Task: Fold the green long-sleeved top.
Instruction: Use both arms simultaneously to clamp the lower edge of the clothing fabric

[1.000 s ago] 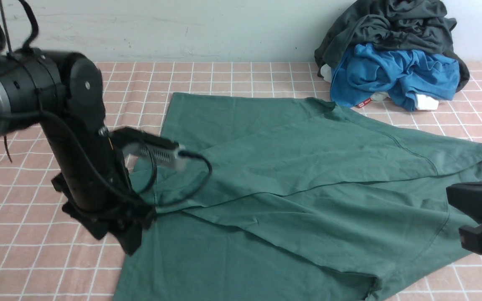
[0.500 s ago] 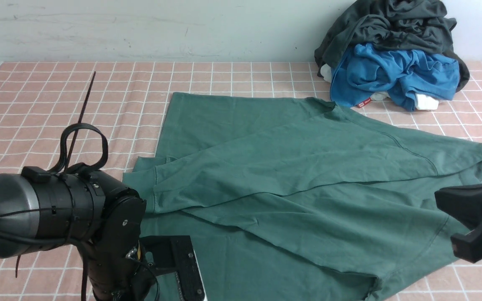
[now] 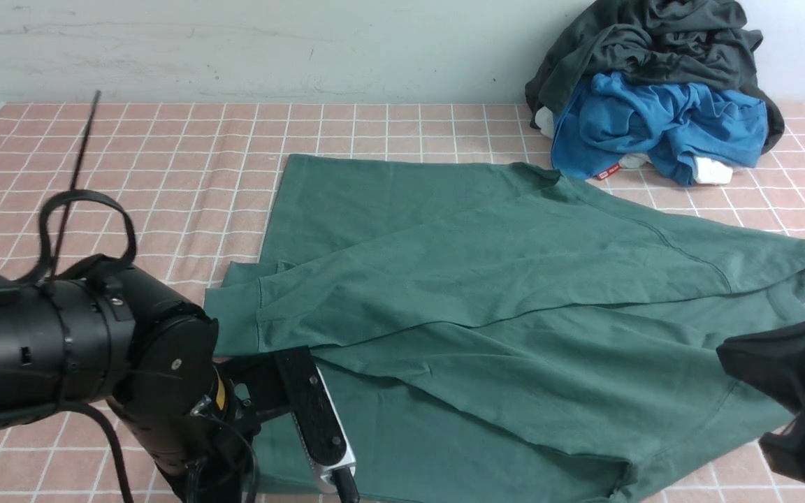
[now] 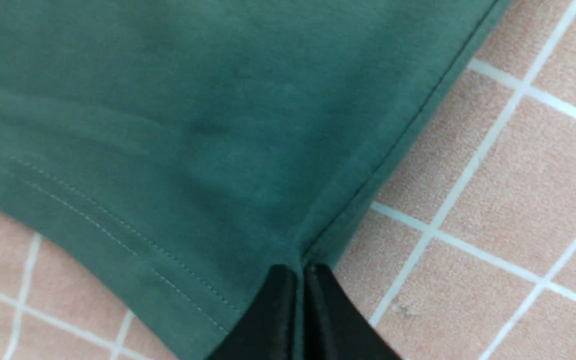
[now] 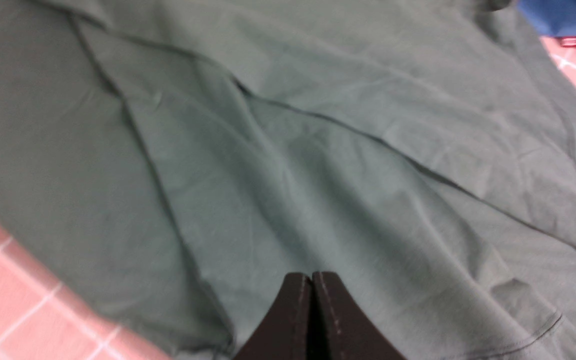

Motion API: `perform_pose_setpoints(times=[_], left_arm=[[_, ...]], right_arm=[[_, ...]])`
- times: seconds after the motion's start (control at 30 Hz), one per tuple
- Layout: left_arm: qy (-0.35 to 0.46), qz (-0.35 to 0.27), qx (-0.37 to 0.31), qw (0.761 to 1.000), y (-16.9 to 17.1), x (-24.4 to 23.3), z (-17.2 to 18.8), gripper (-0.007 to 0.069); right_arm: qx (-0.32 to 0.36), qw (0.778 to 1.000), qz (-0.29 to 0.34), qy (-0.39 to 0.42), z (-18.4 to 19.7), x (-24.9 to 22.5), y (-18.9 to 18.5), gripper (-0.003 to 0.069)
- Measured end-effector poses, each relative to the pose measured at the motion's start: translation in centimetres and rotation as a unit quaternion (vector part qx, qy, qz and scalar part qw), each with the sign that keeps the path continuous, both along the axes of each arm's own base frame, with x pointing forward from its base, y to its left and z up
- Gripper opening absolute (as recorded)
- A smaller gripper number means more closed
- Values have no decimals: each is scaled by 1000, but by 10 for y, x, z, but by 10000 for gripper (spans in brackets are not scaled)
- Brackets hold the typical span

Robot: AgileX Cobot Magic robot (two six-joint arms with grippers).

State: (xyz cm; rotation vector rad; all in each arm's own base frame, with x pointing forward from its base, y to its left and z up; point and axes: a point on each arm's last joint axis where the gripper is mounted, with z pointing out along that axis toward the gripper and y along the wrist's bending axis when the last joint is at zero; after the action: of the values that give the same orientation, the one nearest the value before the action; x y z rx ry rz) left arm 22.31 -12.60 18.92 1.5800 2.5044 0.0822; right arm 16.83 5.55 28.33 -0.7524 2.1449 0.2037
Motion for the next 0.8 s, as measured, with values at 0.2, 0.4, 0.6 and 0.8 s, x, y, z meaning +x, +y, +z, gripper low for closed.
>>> perform_pose_setpoints(times=[0.2, 0.4, 0.6, 0.8], left_arm=[[-22, 30, -20, 999, 4, -6, 18, -1], [-20, 73, -29, 997, 4, -5, 18, -1], [-16, 102, -34, 994, 4, -6, 18, -1], [-13, 114, -34, 993, 4, -6, 18, -1]], right_arm=[[-142, 984, 36, 100, -20, 21, -9, 120], [-271, 945, 55, 175, -65, 50, -21, 330], [-390, 891, 106, 209, -113, 79, -31, 386], [-447, 866, 134, 178, -135, 98, -34, 340]])
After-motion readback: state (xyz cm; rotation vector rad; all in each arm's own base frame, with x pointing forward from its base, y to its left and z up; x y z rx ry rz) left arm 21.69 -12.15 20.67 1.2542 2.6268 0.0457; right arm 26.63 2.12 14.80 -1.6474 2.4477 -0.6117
